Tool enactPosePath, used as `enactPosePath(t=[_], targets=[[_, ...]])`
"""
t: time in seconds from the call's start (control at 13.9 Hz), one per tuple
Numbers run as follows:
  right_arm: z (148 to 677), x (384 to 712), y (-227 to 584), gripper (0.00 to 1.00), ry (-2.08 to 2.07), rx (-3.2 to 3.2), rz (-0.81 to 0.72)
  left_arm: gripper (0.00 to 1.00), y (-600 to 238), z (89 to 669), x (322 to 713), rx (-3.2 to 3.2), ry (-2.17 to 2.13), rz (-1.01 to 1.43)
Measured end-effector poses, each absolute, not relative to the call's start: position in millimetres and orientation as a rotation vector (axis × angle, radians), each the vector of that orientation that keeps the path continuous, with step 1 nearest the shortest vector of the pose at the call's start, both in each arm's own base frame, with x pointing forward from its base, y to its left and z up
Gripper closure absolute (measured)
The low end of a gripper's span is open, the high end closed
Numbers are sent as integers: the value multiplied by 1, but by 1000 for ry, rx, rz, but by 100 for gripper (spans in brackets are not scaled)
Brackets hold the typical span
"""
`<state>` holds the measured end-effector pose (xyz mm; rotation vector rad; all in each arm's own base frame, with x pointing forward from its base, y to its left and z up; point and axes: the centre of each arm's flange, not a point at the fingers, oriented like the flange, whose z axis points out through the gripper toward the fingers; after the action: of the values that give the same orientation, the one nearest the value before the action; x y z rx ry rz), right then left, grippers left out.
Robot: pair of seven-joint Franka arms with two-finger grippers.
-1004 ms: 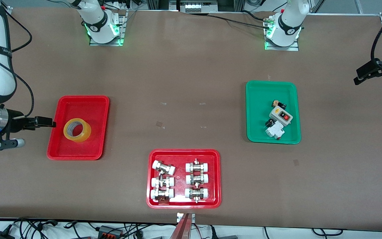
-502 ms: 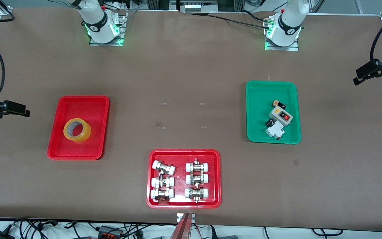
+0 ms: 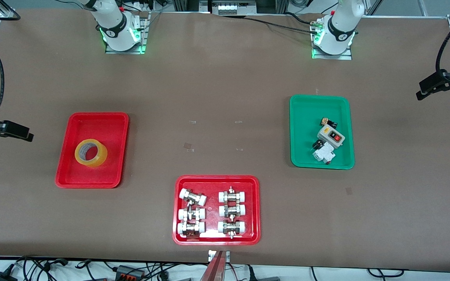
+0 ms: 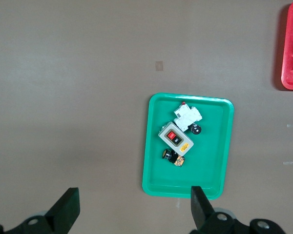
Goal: Left arm passes tape to right arm into tray
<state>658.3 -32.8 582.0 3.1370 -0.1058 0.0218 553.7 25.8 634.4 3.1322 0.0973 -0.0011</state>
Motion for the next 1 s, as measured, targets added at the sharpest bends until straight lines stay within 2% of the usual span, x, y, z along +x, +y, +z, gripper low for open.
enactPosePath(t=[0.14, 0.5, 1.0], targets=[[593, 652, -34, 0, -110, 3129, 71, 0, 26, 634, 554, 3132, 94, -2], [590, 631, -42, 0, -110, 3132, 66, 0, 16, 632, 553, 3133, 64, -31], [568, 575, -45, 0, -102, 3134, 74, 0, 7, 631, 553, 3133, 37, -39]])
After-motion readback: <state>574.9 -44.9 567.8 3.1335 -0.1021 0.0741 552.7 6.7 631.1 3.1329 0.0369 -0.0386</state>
